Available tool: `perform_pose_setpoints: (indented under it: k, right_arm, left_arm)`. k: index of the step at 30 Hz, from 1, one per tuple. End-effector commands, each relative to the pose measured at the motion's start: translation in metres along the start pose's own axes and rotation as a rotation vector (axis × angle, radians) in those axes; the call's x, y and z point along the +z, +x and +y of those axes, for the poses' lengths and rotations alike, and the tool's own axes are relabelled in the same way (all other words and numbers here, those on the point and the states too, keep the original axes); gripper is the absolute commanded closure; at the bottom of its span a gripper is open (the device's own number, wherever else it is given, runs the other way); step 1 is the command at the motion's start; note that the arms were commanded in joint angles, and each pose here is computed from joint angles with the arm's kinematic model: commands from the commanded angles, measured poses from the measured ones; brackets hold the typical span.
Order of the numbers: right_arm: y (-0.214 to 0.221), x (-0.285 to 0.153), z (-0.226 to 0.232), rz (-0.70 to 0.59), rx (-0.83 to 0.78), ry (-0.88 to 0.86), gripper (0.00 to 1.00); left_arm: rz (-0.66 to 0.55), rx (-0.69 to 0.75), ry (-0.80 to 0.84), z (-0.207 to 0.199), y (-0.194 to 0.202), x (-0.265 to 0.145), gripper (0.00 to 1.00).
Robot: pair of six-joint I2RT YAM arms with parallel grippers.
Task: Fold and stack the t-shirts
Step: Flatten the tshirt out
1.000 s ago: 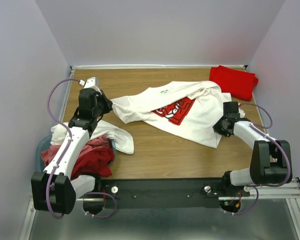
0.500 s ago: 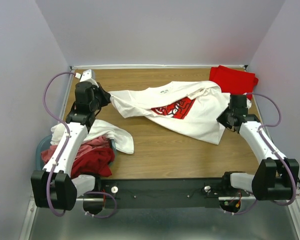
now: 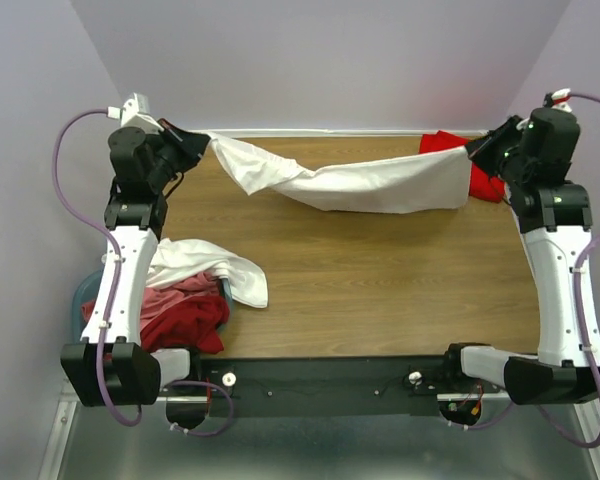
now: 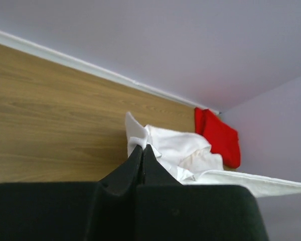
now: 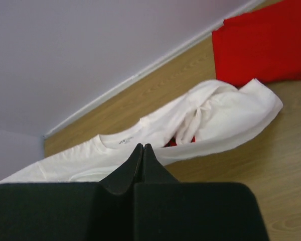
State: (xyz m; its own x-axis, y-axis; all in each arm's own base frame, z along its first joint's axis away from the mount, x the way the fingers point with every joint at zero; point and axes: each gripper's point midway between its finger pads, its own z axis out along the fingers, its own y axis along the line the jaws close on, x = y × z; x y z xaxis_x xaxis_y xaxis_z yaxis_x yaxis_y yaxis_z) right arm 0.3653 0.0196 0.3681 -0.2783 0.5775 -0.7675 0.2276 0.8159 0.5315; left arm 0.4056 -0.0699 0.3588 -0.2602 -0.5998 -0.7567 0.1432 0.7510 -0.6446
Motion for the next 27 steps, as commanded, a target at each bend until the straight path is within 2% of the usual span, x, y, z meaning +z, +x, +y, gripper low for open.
perform_pose_setpoints:
  k: [1,2,5,9,14,18,20,22,27]
  right_arm:
    - [-0.04,-0.037,0.031,-0.068,-0.045,-0.074,1.0]
    - [-0.053,-0.045,0.037,-0.104,-0.054,-0.085,0.99]
    - [-0.092,-0.076,0.056,-0.221,-0.076,-0.124,0.99]
    - [-0.131,-0.111,0.062,-0.36,-0.098,-0.102,0.99]
    - [-0.164,-0.157,0.066,-0.498,-0.112,-0.092,0.99]
    - [-0.176,-0.174,0.07,-0.546,-0.112,-0.101,0.99]
    - [-0.176,-0.171,0.07,-0.542,-0.113,-0.098,0.99]
    - [-0.169,-0.149,0.066,-0.5,-0.114,-0.073,0.99]
    - [-0.143,-0.088,0.051,-0.392,-0.126,-0.014,0.99]
  left_arm:
    - [-0.118,-0.026,0.166,-0.059,-0.057,-0.028,1.0]
    - [-0.156,-0.009,0.194,-0.076,-0.076,-0.036,1.0]
    - [-0.204,0.026,0.215,-0.097,-0.099,-0.052,1.0]
    - [-0.356,0.085,0.246,-0.137,-0.145,-0.096,1.0]
    - [-0.456,0.136,0.213,-0.154,-0.171,-0.131,1.0]
    - [-0.509,0.147,0.247,-0.171,-0.183,-0.153,1.0]
    - [-0.527,0.149,0.268,-0.176,-0.186,-0.157,1.0]
    - [-0.516,0.145,0.273,-0.173,-0.185,-0.148,1.0]
    - [-0.386,0.127,0.261,-0.141,-0.158,-0.083,1.0]
